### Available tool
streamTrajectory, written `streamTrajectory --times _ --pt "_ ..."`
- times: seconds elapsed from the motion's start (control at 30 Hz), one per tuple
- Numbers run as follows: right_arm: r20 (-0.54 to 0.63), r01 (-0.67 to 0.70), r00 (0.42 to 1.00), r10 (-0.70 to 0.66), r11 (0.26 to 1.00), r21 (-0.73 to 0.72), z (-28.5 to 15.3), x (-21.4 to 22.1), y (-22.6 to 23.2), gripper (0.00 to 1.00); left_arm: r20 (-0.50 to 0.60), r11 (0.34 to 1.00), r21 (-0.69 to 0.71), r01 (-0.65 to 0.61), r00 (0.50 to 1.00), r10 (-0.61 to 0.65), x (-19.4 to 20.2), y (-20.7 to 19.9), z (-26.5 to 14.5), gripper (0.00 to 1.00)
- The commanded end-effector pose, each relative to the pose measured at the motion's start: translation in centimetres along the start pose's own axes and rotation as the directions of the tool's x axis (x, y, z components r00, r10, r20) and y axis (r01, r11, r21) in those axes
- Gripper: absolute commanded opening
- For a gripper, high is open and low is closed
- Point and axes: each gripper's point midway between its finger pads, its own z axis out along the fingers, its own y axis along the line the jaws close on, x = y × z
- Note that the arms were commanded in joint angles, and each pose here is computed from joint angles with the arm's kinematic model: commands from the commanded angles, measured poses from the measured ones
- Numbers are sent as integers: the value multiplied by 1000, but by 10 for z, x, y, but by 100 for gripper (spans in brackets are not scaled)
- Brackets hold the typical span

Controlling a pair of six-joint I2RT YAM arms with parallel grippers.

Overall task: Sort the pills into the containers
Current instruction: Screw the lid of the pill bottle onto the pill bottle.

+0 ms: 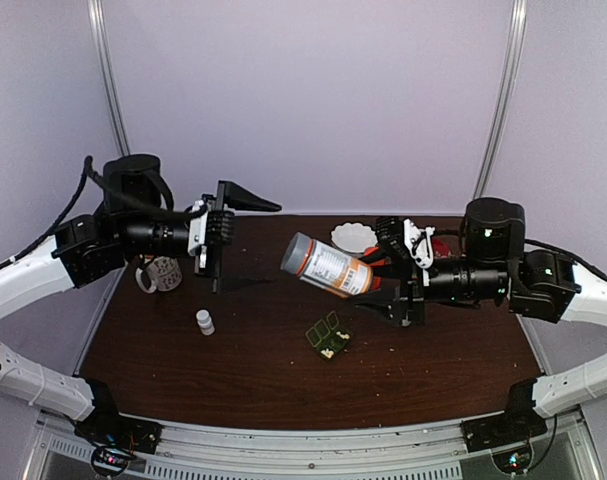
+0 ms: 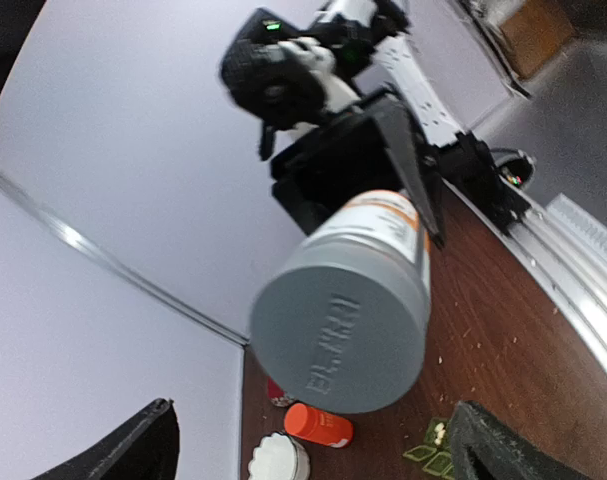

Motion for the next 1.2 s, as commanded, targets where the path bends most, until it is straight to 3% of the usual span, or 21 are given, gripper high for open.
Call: streamTrajectory --times 0.0,0.07,0.13,0.23,0.43,0.47,0.53,0.77,0.83,0.97,1.17 --pt "-16 92 996 -91 980 178 -12 2 -26 0 74 842 -270 468 882 -466 -17 61 -26 98" --pt "-19 121 993 -120 966 228 -15 1 -34 0 83 695 -369 617 767 -636 -6 78 -37 97" --pt "-10 140 990 -142 954 267 -17 -3 -40 0 70 661 -318 680 712 -699 -11 73 -35 98" --pt "4 172 983 -182 933 316 -18 -8 -46 0 93 539 -264 800 577 -811 -12 73 -26 97" --pt "-49 228 972 -228 883 411 -14 -5 -62 0 1 171 -113 979 172 -985 -7 67 -2 97" --pt "-52 236 971 -235 883 406 -12 -6 -61 0 -11 125 -90 988 125 -992 -7 66 1 98" --pt "-55 248 968 -247 884 396 -8 -7 -58 0 -27 88 -66 994 87 -996 -6 63 7 98" --pt "-35 259 963 -267 882 393 -2 -14 -56 0 -62 43 -55 998 39 -997 5 53 17 97" --pt "-42 262 963 -268 881 393 1 -13 -56 0 -80 33 -41 999 30 -996 5 49 19 91" --pt "-43 263 963 -268 882 391 4 -13 -57 0 -115 10 -43 999 5 -993 9 41 21 88" --pt "-25 264 961 -275 887 378 6 -17 -55 0 -134 -3 -96 995 -16 -991 22 32 21 96"
